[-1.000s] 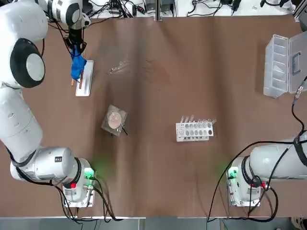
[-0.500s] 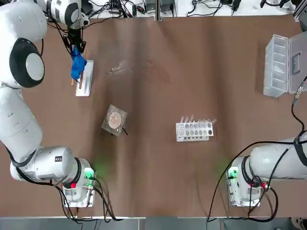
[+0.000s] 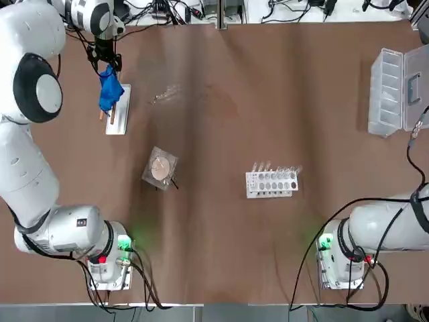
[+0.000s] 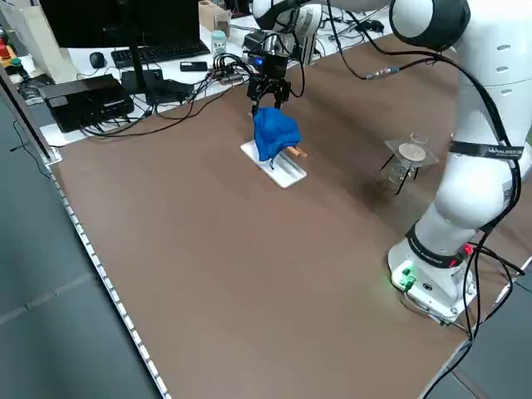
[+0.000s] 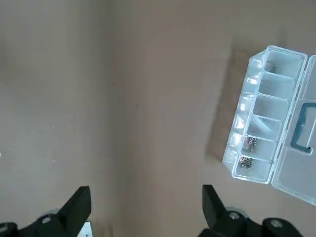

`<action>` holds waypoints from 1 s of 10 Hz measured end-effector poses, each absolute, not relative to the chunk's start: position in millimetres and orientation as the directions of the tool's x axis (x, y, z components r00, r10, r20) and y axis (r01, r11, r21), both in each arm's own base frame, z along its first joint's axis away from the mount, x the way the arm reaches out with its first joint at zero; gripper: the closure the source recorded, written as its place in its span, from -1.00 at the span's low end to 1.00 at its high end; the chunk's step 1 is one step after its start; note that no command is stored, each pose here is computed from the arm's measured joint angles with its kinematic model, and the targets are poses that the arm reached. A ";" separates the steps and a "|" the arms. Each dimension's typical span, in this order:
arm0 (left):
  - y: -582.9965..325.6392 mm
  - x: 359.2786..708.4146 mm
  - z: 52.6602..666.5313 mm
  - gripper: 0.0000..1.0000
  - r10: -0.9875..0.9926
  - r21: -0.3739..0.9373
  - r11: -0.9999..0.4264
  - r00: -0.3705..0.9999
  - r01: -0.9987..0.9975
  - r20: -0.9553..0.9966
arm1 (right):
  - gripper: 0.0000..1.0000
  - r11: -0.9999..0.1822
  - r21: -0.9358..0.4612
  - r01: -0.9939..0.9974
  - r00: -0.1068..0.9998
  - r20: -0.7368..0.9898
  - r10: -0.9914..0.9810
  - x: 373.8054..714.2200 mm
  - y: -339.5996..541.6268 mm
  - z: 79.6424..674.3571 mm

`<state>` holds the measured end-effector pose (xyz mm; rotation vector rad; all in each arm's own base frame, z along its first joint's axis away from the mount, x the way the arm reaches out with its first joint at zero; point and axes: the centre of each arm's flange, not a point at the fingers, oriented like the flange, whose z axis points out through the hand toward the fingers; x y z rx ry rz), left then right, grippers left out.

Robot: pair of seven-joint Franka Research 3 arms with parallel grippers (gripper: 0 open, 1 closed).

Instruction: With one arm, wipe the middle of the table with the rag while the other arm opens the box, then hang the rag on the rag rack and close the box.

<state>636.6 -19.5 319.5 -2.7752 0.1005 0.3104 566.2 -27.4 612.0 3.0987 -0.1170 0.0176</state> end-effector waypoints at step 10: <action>-87.9 624.1 598.7 -1.00 0.018 -0.004 -1.000 0.981 0.019 0.195 | -0.99 -0.996 0.041 -0.075 0.997 0.003 -0.075 565.8 -27.1 607.3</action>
